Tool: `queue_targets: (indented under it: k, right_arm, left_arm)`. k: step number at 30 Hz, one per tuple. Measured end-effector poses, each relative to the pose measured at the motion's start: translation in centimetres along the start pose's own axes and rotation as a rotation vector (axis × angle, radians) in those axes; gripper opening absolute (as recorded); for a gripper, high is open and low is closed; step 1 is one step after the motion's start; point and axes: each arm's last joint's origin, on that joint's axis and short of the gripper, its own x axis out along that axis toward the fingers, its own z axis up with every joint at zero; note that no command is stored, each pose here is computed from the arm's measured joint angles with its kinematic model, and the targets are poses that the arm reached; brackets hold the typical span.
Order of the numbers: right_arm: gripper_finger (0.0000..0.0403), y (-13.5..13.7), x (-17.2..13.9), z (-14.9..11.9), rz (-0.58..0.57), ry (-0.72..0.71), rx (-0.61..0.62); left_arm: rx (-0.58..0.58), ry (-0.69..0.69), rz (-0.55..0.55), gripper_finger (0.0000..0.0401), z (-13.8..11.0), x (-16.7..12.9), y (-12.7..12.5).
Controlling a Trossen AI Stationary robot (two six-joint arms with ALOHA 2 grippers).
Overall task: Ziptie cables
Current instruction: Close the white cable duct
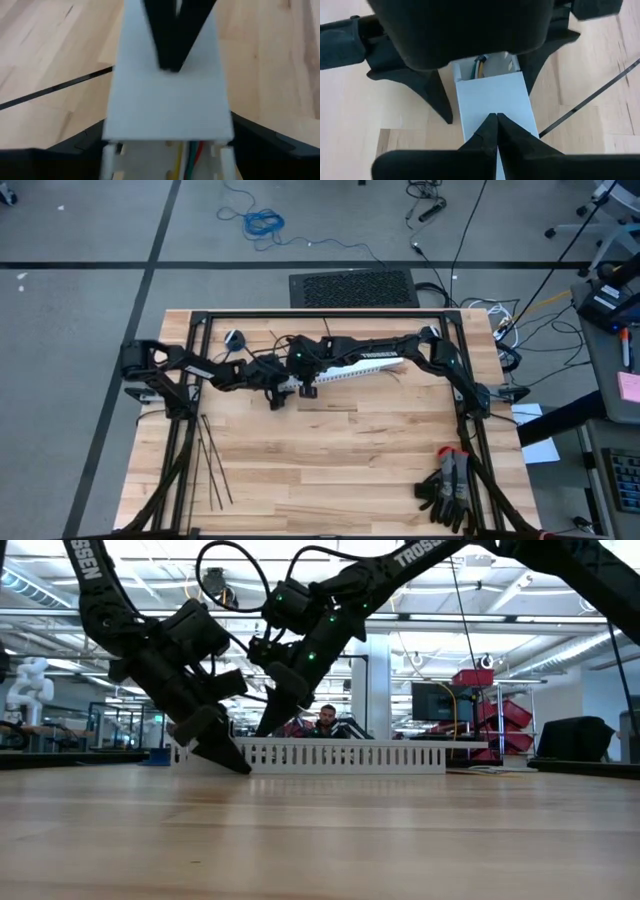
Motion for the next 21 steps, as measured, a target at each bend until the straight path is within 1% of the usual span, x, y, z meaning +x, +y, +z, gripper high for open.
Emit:
queue_targets:
  k: [5,9,14,21]
  right_arm:
    - [0.0,-0.3,0.2,-0.5,0.004,0.01,0.019]
    - [0.0,-0.5,0.2,-0.5,-0.007,0.009,0.028]
    - [0.0,-0.5,0.3,-0.5,-0.011,0.006,0.027]
    - [0.0,-0.5,0.3,-0.5,-0.011,0.006,0.025]
  left_arm:
    - [0.021,0.055,0.051,0.0319,0.1,-1.6,0.2]
    - [0.038,0.135,0.121,0.0319,-0.1,-3.4,0.3]
    - [0.033,0.082,0.142,0.0319,0.0,-4.7,0.3]
    - [0.045,0.036,0.134,0.0319,0.1,-4.6,0.3]
